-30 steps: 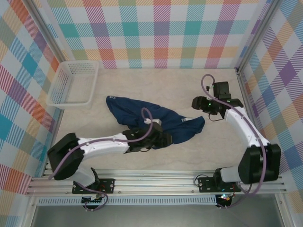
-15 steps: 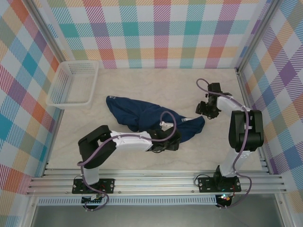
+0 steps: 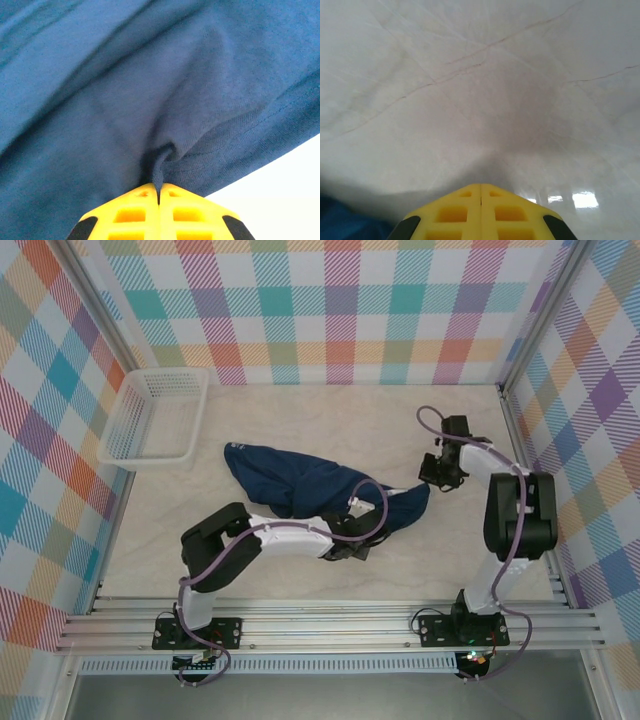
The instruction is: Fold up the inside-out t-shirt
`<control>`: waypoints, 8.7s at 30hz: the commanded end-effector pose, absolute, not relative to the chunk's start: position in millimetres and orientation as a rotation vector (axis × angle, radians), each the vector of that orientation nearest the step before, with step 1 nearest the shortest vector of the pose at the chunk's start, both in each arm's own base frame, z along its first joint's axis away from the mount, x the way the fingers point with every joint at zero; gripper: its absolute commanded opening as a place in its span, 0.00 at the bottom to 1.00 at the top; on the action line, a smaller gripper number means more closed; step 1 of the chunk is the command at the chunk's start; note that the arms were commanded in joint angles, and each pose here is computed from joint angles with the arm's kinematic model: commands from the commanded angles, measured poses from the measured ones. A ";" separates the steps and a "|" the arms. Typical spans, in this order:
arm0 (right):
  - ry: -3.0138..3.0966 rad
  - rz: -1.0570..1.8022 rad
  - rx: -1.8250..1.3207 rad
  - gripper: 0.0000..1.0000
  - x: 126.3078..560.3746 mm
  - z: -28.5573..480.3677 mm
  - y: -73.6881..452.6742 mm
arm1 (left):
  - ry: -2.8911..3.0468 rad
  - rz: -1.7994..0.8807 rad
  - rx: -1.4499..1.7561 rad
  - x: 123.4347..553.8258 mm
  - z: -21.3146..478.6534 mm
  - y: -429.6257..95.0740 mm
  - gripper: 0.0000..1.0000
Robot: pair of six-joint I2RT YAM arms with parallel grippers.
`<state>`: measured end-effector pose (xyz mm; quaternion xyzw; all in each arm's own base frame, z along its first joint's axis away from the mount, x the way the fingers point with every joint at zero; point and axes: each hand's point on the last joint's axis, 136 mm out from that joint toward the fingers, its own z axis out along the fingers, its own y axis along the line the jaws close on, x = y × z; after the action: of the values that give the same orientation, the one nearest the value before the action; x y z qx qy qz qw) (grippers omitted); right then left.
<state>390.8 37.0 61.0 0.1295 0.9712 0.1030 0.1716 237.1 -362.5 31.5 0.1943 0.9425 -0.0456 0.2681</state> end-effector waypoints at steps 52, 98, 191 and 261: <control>2.515 1.157 -0.428 0.45 263.4 86.5 410.4 | 2.001 -0.181 0.230 260.7 373.7 -136.3 0.00; 1.942 0.403 -0.175 0.00 272.3 400.4 127.6 | 1.907 -0.079 0.118 270.5 406.4 -111.7 0.00; 2.593 0.833 0.186 0.58 605.8 68.6 191.6 | 2.602 -0.477 -0.136 573.7 76.6 -177.4 0.84; 2.637 0.891 0.046 0.65 226.4 132.9 133.3 | 2.379 -0.771 1.323 247.1 101.0 -363.4 0.00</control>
<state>234.4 124.6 136.1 0.0278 0.9328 0.2996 0.1984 245.6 -361.9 87.5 0.4745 0.8287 -0.2490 0.1615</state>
